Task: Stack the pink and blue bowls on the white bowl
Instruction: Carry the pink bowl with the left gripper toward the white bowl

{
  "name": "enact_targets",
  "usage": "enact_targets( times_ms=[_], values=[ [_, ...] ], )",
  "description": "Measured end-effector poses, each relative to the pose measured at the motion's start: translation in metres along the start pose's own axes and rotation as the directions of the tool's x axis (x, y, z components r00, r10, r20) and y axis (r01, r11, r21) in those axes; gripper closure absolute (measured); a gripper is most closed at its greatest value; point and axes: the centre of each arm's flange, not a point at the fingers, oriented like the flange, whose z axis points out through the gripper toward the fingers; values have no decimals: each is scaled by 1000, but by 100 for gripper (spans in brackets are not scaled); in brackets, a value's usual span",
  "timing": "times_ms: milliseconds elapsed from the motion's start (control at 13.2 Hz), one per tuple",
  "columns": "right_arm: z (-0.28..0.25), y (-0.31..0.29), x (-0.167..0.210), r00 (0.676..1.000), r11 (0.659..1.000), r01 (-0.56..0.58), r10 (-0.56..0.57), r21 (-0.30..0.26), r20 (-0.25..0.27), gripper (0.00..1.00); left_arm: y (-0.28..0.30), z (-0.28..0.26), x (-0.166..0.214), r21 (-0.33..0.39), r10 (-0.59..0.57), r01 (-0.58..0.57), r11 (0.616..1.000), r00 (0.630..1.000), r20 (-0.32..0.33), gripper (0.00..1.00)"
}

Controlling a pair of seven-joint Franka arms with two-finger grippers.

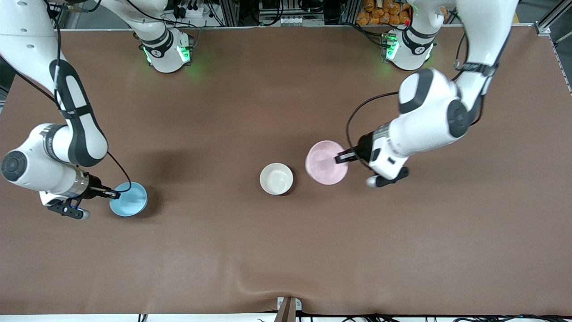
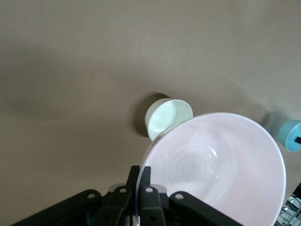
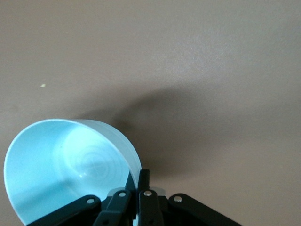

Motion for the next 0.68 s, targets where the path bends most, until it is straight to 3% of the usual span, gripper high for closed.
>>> enact_targets(
  times_ms=[302,453,679],
  values=[
    [-37,0,-3,997,997,81,-81,3,-14,97,13,86,4,-15,-34,35,999,997,66,97],
    [-46,-5,-7,993,993,117,-117,16,-1,97,18,125,3,-10,-51,51,999,997,64,97],
    [-58,-20,-15,988,984,149,-152,102,25,97,19,167,-4,51,-35,34,998,999,36,97]
  ],
)
